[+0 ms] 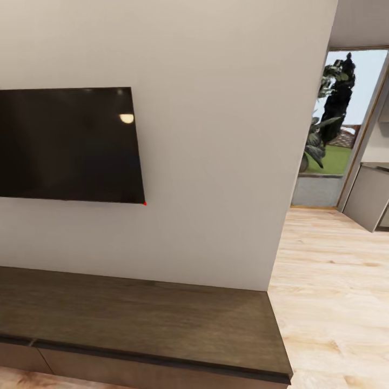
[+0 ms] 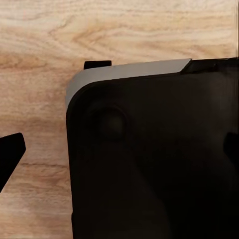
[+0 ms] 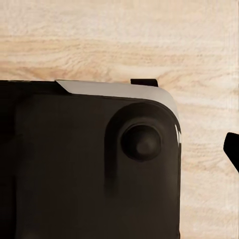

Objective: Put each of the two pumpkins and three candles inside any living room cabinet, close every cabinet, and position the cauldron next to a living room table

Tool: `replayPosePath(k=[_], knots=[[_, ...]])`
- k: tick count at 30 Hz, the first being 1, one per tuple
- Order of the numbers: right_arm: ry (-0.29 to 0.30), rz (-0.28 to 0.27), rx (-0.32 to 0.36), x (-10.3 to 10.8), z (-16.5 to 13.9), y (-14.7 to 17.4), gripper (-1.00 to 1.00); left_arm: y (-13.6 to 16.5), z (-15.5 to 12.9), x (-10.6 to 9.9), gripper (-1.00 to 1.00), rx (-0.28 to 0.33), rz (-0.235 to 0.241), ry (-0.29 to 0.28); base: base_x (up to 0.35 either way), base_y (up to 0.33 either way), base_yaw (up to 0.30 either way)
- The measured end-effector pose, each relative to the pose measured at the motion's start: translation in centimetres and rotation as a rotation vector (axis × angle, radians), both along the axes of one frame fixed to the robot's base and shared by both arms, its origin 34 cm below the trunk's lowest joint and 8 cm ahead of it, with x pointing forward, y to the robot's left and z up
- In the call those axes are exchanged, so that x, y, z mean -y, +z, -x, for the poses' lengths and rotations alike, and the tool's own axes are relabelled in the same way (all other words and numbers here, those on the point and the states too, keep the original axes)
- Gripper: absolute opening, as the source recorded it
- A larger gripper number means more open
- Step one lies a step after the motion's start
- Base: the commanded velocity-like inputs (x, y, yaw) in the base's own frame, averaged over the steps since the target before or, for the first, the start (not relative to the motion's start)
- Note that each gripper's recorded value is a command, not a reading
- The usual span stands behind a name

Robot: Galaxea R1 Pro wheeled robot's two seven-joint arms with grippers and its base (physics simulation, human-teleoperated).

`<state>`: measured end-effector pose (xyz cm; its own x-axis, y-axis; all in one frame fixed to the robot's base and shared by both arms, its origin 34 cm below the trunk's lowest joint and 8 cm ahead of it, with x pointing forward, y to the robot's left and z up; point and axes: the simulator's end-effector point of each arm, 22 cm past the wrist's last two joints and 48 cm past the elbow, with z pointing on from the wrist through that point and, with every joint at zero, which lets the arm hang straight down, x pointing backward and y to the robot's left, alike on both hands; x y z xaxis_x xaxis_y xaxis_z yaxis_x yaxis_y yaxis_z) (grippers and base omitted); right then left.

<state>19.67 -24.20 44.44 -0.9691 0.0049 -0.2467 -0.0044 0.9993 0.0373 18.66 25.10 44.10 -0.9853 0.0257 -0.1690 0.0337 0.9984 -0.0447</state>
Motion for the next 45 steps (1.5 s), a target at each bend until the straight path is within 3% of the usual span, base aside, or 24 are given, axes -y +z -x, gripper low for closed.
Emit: replayPosePath(k=[7,12,16,22,29,33,36,45], knots=[[-0.045,-0.073,0.072,-1.1,-3.3,0.6,1.00,0.5,-0.8,-0.7,1.00,-0.017,0.140,-0.033,0.000,0.000,0.000],[-0.038,-0.179,0.100,-3.2,-4.5,1.2,1.00,1.1,-0.6,-0.8,1.00,-0.023,0.221,-0.049,0.000,0.000,0.000],[-0.067,-0.217,0.147,-3.6,-6.8,1.8,1.00,1.3,-0.6,-0.7,1.00,-0.023,0.239,-0.053,0.000,0.000,0.000],[-0.077,-0.232,0.204,-3.7,-9.9,2.7,1.00,1.3,-0.6,-0.5,1.00,-0.024,0.251,-0.051,0.000,0.000,0.000],[-0.067,-0.254,0.259,-4.1,-14.2,4.2,1.00,1.9,-0.1,0.8,1.00,-0.060,0.328,-0.056,0.000,0.000,0.000],[-0.066,-0.264,0.261,-4.5,-14.8,4.5,1.00,2.4,-0.8,0.7,1.00,-0.064,0.366,-0.062,0.000,0.000,0.000],[-0.066,-0.266,0.259,-4.7,-14.9,4.6,1.00,3.5,-1.9,0.2,1.00,-0.055,0.435,-0.079,0.000,0.000,0.000],[-0.068,-0.270,0.224,-4.7,-14.3,4.3,1.00,9.0,-1.2,-4.4,1.00,-0.104,0.678,-0.104,0.000,0.000,0.000]])
